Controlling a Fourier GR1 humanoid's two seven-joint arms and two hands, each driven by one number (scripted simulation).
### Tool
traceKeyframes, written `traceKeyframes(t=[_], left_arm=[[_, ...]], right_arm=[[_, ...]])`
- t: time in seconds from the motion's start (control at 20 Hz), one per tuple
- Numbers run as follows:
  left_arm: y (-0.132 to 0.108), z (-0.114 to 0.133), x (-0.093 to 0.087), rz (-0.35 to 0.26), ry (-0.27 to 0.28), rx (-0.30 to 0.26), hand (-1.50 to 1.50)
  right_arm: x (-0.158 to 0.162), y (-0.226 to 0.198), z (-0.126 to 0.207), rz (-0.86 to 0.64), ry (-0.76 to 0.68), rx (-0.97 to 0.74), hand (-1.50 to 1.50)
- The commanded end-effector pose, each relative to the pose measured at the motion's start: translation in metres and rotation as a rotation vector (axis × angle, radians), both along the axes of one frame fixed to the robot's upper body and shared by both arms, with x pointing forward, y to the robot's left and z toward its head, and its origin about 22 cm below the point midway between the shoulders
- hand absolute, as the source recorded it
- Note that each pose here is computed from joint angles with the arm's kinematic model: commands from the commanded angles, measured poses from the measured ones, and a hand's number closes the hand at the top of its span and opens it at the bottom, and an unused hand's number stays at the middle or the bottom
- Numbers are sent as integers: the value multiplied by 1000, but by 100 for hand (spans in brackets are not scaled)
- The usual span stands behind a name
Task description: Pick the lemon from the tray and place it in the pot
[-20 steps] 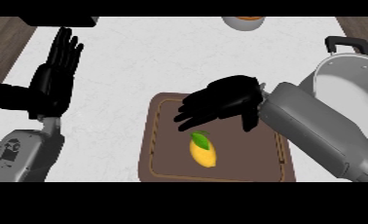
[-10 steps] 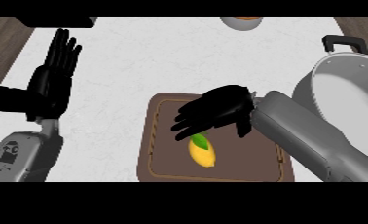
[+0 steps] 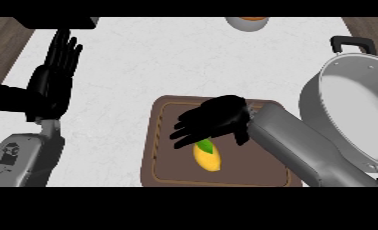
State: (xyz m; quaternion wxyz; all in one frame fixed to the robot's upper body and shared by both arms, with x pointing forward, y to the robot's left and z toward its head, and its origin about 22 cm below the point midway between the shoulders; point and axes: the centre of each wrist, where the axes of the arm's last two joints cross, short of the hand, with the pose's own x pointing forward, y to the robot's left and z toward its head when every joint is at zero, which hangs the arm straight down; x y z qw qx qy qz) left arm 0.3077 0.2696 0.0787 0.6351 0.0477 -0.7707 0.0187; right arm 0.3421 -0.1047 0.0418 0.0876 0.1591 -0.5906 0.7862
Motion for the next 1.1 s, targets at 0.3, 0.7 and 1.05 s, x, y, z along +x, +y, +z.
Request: traceKeyframes(t=[0.3,0.7,1.05], left_arm=[[2,-1,8,7,0,-6,0],[7,13,3,5,-13,-6,0],[-6,12,-7,-7,-2,-12,0]], right_arm=[[-16,22,-34,36,44,-9,-150],[-42,18,-72,108,69,-35,-150],[-54,46,-69,238,32,60,150]])
